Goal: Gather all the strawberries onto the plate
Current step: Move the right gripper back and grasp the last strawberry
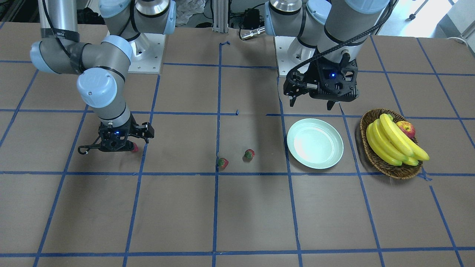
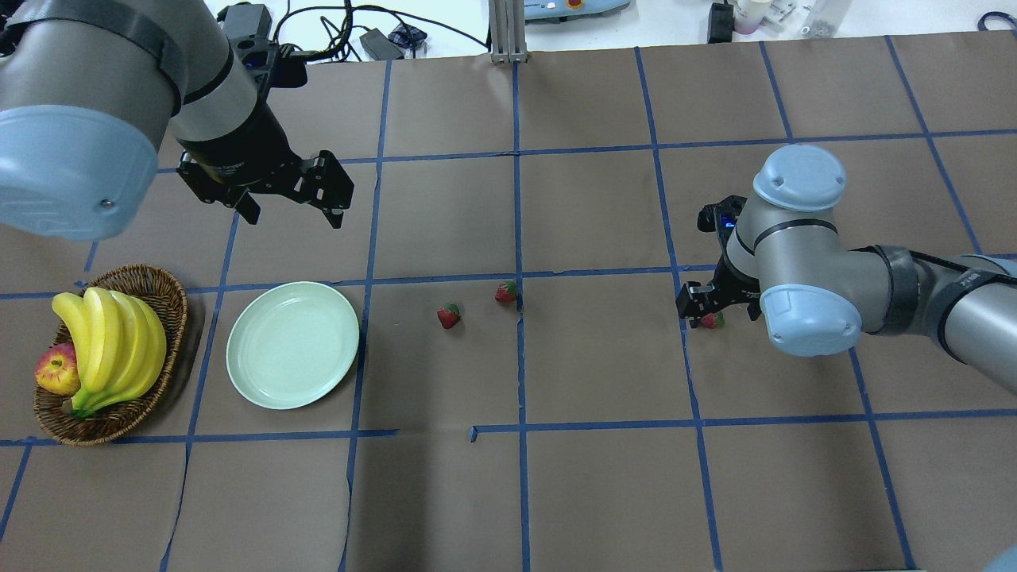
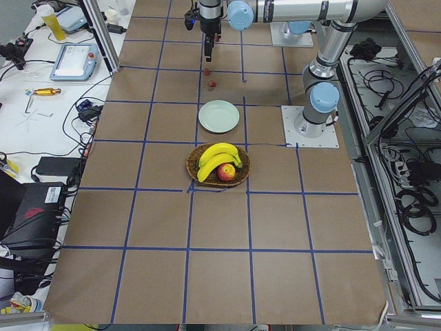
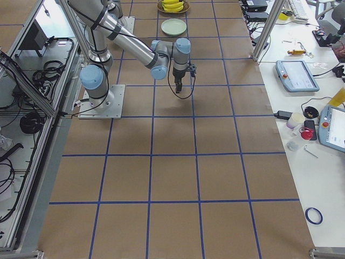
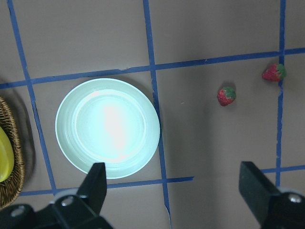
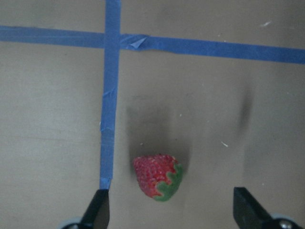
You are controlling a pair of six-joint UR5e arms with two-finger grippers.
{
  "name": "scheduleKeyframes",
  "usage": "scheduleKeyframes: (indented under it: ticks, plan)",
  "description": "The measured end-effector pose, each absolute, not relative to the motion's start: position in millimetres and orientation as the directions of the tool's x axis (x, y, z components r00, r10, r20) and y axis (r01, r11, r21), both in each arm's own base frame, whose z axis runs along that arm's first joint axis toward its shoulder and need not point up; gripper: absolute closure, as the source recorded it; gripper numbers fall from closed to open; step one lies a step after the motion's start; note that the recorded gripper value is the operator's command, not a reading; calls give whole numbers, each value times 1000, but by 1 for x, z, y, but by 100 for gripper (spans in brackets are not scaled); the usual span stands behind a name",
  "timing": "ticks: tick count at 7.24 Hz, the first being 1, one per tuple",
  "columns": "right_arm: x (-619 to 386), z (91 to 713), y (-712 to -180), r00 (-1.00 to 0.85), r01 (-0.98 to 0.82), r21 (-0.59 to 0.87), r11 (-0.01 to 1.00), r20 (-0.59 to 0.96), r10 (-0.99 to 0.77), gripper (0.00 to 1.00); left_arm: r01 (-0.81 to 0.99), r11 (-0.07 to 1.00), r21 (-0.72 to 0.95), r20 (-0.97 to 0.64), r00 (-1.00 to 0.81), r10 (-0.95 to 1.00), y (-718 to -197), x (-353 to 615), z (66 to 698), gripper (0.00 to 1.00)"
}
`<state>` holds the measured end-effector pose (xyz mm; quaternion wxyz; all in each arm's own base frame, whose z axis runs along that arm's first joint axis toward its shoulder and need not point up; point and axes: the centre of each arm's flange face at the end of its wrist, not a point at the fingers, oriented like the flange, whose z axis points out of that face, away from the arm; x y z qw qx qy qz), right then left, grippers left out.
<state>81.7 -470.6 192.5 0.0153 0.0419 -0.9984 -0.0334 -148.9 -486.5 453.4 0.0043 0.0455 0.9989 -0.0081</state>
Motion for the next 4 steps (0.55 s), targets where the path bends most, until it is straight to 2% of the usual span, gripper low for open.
scheduleKeyframes:
  ticks: [1,2,3,4]
  plan:
    - [81,188,-472,-996,-83,58,995,21,-84,28,91,996,-16,-9,-996,91,-487,-149,453,0]
    - [82,182,-473,-996,-83,52,995,14,-84,68,91,996,-16,-8,-996,90,-487,-149,453,0]
    - [82,177,-474,-996,-84,48,995,12,-85,96,90,996,-16,-7,-996,90,-487,-149,453,0]
    - [82,178,-476,-996,-84,40,996,14,-84,100,89,996,-16,-6,-996,89,-487,-149,454,0]
